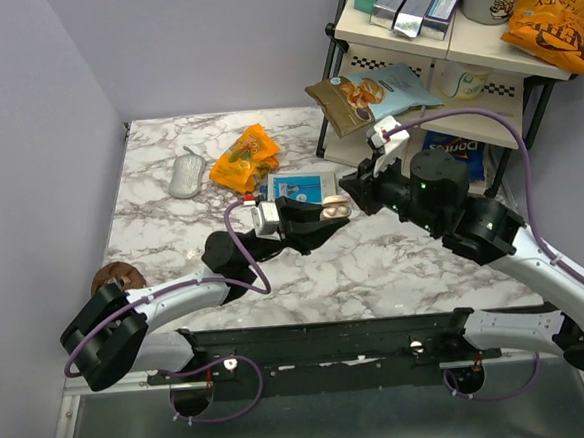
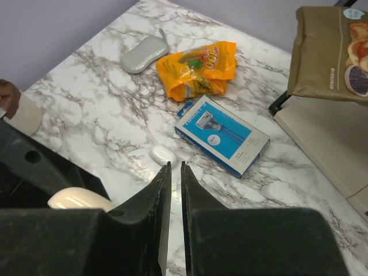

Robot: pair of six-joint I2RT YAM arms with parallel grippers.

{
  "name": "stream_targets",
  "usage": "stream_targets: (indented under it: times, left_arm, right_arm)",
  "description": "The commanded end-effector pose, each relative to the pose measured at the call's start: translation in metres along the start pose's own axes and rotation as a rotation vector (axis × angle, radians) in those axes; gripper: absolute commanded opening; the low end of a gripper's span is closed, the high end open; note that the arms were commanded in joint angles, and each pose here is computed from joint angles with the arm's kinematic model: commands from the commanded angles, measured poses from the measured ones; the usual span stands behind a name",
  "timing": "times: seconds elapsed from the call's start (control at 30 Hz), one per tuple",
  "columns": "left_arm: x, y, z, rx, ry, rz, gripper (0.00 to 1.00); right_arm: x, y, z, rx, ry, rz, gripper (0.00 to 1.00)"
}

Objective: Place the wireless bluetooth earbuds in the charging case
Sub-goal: Close the charging case.

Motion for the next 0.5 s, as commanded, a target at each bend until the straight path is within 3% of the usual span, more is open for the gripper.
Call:
stream_targets:
  times: [0.0,0.47]
  left_arm:
    - [-0.0110,-0.0046,0.0423,-0.217,-0.143,-0.085,0.00]
    - [-0.0056,-0.0097,0.0408,-0.221,-0.142,-0.065,0.00]
  right_arm:
    - [0.0118,0.0108,-0.0054,0.009,0.004,0.126,0.21]
    - [0.0173,0.0177,-0.0152,0.018,0.011,0.198,0.22]
Point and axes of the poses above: each gripper's point midway between its finger pads, its own y axis back along the fingers, its own x axis along the line the jaws close on, z = x × y, the point moved 7 cm from there along y, back along the fingers, and after that the axes turned 1 degree about y, right-handed, at the moved point
